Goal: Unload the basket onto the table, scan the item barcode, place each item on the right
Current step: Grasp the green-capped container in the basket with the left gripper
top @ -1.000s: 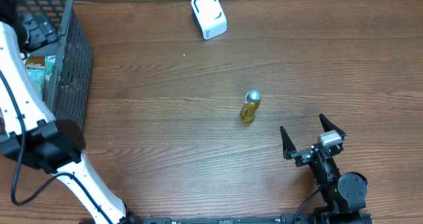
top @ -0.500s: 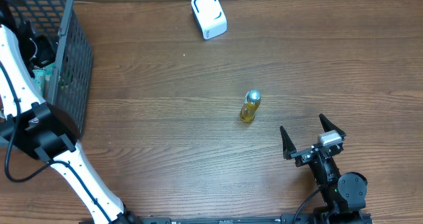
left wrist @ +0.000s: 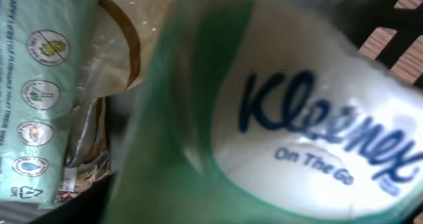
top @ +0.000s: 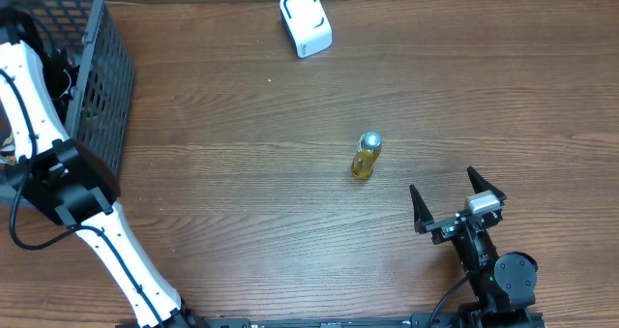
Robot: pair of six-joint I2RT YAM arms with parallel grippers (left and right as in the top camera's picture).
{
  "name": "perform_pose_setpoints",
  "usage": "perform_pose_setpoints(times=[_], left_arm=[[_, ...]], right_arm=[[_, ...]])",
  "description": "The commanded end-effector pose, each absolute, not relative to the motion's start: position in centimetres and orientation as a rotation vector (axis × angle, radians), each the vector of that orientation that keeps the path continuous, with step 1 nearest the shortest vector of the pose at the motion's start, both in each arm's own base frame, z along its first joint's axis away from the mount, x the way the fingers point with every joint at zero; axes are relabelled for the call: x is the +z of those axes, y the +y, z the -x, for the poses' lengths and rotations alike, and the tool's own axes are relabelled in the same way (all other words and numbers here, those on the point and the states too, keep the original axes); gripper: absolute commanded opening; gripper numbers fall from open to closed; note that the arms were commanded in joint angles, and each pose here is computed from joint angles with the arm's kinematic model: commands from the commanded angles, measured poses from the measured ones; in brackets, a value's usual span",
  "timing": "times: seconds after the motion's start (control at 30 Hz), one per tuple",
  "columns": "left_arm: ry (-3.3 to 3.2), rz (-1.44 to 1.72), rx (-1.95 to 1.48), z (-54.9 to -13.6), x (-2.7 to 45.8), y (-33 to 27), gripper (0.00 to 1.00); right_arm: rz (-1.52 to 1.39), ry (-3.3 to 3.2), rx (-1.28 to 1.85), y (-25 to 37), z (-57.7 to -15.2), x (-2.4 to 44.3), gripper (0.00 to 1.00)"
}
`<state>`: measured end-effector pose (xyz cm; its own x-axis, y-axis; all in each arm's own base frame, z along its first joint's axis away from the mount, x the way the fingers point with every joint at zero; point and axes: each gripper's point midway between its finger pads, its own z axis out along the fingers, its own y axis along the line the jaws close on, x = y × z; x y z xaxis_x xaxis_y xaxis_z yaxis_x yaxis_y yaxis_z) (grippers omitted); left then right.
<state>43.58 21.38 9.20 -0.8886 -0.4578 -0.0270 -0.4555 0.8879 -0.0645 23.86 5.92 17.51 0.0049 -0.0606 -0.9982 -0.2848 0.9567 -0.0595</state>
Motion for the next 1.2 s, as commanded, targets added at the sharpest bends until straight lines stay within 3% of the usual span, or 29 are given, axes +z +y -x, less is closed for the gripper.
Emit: perform_pose_setpoints(times=[0.0, 0.13, 0.2, 0.77, 0.87, 1.17], left_arm=[[3.055, 0.683, -0.124, -43.7, 8.1, 20.3, 0.65], [3.047, 0.688, -0.122, -43.7, 8.4, 20.3, 0.5], [3.029, 0.698, -0.114, -43.9, 8.8, 20.5, 0.49], [2.809, 0.697, -0.031, -44.8, 17.4, 21.1, 0.47], [2.773, 0.686, -0.018, -44.8, 18.9, 21.1, 0.52], [2.83, 0.696, -0.034, -44.8, 16.6, 20.8, 0.57]], right_arm=[[0.274, 1.563, 0.178, 5.9, -23.9, 17.2, 1.0], [0.274, 1.562, 0.177, 5.9, -23.9, 17.2, 1.0], [0.274, 1.563, 0.178, 5.9, -23.9, 17.2, 1.0], [0.274, 1.563, 0.178, 5.9, -23.9, 17.2, 1.0], [0.274, 1.563, 0.178, 5.9, -23.9, 17.2, 1.0], [0.274, 1.563, 0.178, 5.9, -23.9, 17.2, 1.0]])
